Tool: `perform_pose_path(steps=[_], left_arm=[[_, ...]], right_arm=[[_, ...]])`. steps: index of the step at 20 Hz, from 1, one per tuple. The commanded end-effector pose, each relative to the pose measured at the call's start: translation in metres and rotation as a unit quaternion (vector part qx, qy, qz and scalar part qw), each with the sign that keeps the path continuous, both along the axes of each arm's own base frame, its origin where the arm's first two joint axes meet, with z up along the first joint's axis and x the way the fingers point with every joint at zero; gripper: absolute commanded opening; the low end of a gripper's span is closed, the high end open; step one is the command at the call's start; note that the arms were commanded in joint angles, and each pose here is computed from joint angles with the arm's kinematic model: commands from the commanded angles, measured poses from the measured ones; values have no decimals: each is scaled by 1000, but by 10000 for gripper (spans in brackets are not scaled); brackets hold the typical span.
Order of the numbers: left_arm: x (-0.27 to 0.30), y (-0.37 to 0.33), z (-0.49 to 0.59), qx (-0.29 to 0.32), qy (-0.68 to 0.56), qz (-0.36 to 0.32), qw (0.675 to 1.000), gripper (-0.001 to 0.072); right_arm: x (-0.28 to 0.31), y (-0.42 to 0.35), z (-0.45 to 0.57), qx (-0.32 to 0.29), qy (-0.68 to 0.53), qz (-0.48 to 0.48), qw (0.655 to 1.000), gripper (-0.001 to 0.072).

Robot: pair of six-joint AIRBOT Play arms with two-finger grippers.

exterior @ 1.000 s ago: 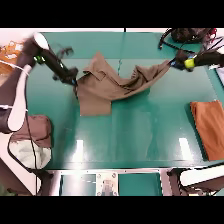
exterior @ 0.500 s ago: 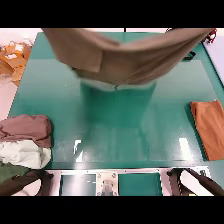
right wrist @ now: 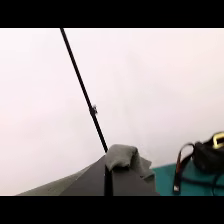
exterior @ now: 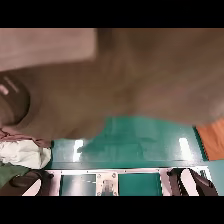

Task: Fold the shirts.

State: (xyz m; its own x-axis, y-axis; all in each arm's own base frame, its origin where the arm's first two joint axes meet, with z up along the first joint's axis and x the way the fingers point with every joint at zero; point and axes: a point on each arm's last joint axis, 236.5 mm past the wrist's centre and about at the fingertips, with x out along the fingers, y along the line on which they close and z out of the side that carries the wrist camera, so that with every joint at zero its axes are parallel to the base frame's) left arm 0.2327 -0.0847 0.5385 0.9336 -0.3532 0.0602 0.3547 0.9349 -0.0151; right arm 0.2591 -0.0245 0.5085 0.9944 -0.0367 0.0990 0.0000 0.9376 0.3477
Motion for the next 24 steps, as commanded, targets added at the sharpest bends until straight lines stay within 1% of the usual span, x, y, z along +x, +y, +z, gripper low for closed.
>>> perform_pose_path(steps=[1,4,7,11,13,15,17,19,21,24], left_arm=[[50,0,-49,11,71,12,997,19],[127,-16,-140,13,195,-6,981,19],[200,-42,-255,24,312,-48,949,19],[272,-41,-408,31,439,-28,897,19],[298,-40,-454,19,459,-13,888,19],[325,-35,-474,-13,447,17,894,19],[347,-30,-470,-42,414,40,908,18],[363,-25,-453,-62,373,54,924,18],[375,-20,-436,-78,337,65,936,18],[382,-16,-428,-83,316,72,942,18]], right_arm=[[34,-16,-50,45,65,16,997,16],[97,-17,-146,88,169,73,979,16],[161,1,-265,107,267,118,950,16],[234,6,-409,139,359,108,917,16],[259,-1,-465,160,393,96,900,16],[282,-4,-504,183,417,95,885,16],[304,-7,-524,200,420,95,880,16],[329,-10,-523,222,400,94,884,16],[352,-17,-510,235,369,88,895,16],[372,-29,-491,230,335,76,911,16]])
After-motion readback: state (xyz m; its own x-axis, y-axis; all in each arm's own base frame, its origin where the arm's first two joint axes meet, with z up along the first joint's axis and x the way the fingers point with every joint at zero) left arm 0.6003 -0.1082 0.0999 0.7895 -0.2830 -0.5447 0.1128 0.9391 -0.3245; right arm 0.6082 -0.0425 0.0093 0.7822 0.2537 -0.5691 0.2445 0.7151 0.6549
